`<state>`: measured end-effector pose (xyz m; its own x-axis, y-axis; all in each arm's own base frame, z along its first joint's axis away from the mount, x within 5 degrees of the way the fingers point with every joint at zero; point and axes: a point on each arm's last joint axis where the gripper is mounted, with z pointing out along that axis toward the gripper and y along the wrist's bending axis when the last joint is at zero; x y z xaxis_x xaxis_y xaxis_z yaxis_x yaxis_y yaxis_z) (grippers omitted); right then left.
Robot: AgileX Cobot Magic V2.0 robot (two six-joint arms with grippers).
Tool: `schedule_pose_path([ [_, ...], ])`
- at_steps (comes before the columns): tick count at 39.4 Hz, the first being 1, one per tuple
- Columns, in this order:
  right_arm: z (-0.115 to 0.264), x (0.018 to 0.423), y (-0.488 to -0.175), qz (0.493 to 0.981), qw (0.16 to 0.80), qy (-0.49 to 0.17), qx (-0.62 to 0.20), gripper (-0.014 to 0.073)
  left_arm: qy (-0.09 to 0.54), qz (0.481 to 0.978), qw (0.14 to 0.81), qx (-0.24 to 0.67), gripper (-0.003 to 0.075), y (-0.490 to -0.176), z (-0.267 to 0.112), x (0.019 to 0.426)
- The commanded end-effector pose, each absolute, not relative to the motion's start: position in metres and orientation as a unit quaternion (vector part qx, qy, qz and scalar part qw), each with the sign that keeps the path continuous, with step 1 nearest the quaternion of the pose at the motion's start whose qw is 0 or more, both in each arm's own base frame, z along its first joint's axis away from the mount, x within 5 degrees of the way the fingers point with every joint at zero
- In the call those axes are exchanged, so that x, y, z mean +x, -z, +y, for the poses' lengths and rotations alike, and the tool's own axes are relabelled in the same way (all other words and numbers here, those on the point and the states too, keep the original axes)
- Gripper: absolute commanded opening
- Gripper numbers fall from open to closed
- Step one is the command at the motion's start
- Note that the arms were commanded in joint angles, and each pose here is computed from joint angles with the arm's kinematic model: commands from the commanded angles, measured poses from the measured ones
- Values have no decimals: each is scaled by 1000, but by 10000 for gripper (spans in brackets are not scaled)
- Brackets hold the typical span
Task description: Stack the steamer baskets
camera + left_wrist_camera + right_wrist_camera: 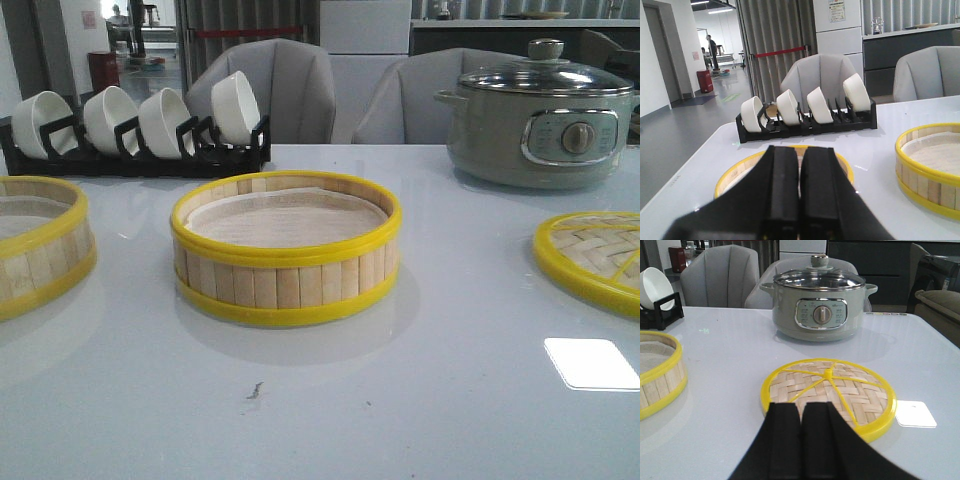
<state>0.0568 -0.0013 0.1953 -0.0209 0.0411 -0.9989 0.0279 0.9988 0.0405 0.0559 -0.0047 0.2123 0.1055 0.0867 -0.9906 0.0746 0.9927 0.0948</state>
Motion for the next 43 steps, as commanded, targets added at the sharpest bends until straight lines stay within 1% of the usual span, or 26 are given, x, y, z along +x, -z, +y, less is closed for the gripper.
schedule_pose_path([
  [1,-2,54,-210,670,742,-2,23,51,-4,630,775,55,87,-221,-4,54],
  [5,-2,54,-210,670,742,-2,23,51,-3,630,775,54,87,-221,-4,54],
  [10,-2,54,-210,670,742,-2,23,51,27,632,774,24,87,-222,-4,53],
  [14,-2,54,-210,670,742,-2,23,51,32,636,770,22,87,-235,-4,53],
  [16,-2,54,-210,670,742,-2,23,51,36,646,762,23,87,-252,-4,53],
  [17,-2,54,-210,670,742,-2,23,51,37,660,750,26,87,-258,-5,55],
  [19,-2,54,-210,670,742,-2,23,51,38,675,736,31,87,-281,-6,57],
  [22,-2,54,-210,670,742,-2,23,51,30,713,699,46,87,-316,-8,66],
  [26,-2,54,-210,670,742,-2,23,51,21,755,653,60,87,-371,-10,93],
  [27,-2,54,-210,670,742,-2,23,51,20,768,637,62,87,-375,-11,100],
  [28,-2,54,-210,670,742,-2,23,51,18,775,629,65,87,-392,-12,107],
  [32,-2,54,-210,670,742,-2,23,51,15,798,599,70,87,-425,-14,139],
  [37,-2,54,-210,670,742,-2,23,51,16,814,576,72,87,-445,-18,178],
  [43,-2,54,-210,670,742,-2,23,51,16,827,558,73,87,-444,-20,205],
])
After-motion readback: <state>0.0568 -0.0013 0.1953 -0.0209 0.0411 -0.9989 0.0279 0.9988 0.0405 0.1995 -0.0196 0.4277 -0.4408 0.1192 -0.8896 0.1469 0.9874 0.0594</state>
